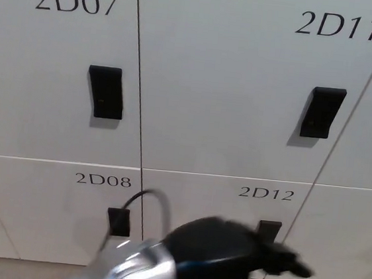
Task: The robot uses its left hand to push the door of an open cabinet towards the right and closes it
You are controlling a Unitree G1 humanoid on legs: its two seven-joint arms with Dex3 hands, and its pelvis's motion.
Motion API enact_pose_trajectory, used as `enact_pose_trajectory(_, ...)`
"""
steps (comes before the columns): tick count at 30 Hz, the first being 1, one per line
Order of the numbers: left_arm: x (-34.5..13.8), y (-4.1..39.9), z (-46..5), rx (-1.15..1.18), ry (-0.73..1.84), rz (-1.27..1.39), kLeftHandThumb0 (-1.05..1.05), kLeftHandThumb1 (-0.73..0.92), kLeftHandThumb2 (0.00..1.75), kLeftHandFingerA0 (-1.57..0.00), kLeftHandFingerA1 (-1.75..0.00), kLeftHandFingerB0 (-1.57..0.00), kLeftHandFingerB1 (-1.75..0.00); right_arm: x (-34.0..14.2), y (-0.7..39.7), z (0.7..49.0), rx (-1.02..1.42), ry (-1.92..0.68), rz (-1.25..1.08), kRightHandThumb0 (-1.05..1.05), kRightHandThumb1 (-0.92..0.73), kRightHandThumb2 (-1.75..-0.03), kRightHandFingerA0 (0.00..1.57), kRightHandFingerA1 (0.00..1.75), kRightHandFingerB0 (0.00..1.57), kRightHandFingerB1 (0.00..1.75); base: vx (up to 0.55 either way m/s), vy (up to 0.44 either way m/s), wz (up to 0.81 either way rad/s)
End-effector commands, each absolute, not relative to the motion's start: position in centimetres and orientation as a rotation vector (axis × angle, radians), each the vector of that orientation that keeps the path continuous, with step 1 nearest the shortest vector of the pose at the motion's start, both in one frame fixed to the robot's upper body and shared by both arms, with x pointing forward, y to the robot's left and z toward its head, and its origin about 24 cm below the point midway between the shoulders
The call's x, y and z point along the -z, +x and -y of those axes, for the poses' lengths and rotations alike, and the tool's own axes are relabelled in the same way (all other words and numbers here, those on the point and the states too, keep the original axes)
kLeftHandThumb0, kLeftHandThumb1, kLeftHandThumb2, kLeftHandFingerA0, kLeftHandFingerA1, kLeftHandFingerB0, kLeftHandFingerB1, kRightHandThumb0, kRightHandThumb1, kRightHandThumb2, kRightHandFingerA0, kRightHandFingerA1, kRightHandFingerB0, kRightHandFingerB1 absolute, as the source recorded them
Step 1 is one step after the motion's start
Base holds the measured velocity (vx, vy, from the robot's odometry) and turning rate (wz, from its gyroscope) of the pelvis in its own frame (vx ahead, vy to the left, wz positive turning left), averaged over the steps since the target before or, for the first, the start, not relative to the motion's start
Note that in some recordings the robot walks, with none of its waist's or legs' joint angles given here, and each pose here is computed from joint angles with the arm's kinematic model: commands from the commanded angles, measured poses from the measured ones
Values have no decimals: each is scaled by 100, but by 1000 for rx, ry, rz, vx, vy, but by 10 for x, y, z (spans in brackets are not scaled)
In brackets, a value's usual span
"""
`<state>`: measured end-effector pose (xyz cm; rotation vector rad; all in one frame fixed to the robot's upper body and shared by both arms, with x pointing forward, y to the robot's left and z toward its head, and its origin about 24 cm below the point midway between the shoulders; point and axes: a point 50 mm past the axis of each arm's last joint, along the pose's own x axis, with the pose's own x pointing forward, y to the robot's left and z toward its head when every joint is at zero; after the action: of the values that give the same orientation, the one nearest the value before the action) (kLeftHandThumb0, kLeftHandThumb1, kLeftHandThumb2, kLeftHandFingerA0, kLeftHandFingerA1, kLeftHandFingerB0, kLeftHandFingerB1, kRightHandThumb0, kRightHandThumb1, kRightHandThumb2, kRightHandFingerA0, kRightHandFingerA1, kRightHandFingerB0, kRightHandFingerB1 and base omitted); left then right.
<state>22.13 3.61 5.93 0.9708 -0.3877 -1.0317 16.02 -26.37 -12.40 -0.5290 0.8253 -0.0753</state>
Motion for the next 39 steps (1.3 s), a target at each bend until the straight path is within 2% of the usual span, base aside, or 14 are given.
enact_pose_trajectory(1, -28, 192, -112, 939, 806, 71, -63, 72, 106, -39, -54, -24, -45, 127, 153, 267, 86, -539, -865, -56, -63, -94, 37, 52, 38, 51, 0, 0, 0)
enact_pose_trajectory(2, -24, 190, -119, 918, 784, 46, -66, 88, 67, -46, -35, -39, -33, 127, 153, 267, 85, -532, -864, -50, -61, -97, 38, 54, 36, 52, 0, 0, 0)
enact_pose_trajectory(4, -14, 188, -144, 829, 733, -28, -61, 68, 108, -45, -57, -23, -45, 126, 154, 267, 84, -526, -861, -49, -77, -63, 46, 39, 45, 37, 0, 0, 0)
enact_pose_trajectory(5, -8, 186, -160, 767, 718, -57, -65, 84, 66, -52, -37, -44, -35, 126, 155, 267, 82, -528, -861, -51, -64, -98, 38, 54, 35, 51, 0, 0, 0)
enact_pose_trajectory(9, 11, 177, -210, 554, 699, -154, -62, 83, 66, -54, -37, -46, -35, 127, 153, 267, 74, -540, -873, -55, -66, -96, 38, 53, 35, 50, 0, 0, 0)
enact_pose_trajectory(21, 49, 134, -332, -14, 815, -501, -64, 86, 67, -47, -37, -46, -34, 129, 149, 264, 62, -533, -869, -60, -70, -98, 30, 50, 27, 47, 0, 0, 0)
enact_pose_trajectory(22, 52, 131, -337, -34, 811, -526, -63, 86, 67, -48, -37, -47, -35, 130, 148, 264, 60, -531, -871, -52, -85, -66, 34, 36, 33, 34, 0, 0, 0)
enact_pose_trajectory(27, 64, 111, -361, -138, 803, -678, -63, 85, 67, -49, -38, -49, -36, 132, 139, 263, 60, -506, -870, -55, -86, -66, 34, 36, 30, 32, 0, 0, 0)
enact_pose_trajectory(29, 68, 105, -366, -166, 760, -719, -64, 81, 66, -54, -38, -47, -36, 132, 138, 263, 59, -509, -863, -62, -73, -101, 31, 51, 24, 46, 0, 0, 0)
enact_pose_trajectory(30, 72, 100, -368, -176, 700, -761, -73, 84, 66, -56, -39, -44, -35, 132, 136, 265, 58, -504, -860, -55, -88, -67, 33, 35, 31, 32, 0, 0, 0)
enact_pose_trajectory(34, 80, 96, -368, -197, 601, -819, -79, 71, 81, -52, -45, -40, -41, 131, 131, 268, 67, -463, -849, -53, -86, -66, 36, 36, 31, 33, 0, 0, 0)
enact_pose_trajectory(35, 81, 97, -368, -213, 571, -824, -79, 72, 81, -52, -45, -39, -41, 131, 130, 268, 69, -450, -844, -57, -70, -101, 33, 53, 21, 46, 0, 0, 0)
enact_pose_trajectory(37, 84, 92, -368, -216, 566, -848, -70, 86, 67, -54, -37, -42, -34, 132, 123, 268, 64, -453, -852, -58, -70, -102, 34, 53, 21, 46, 0, 0, 0)
enact_pose_trajectory(39, 87, 87, -367, -213, 568, -868, -70, 70, 104, -44, -53, -34, -49, 133, 117, 270, 61, -464, -858, -58, -70, -102, 34, 53, 22, 46, 0, 0, 0)
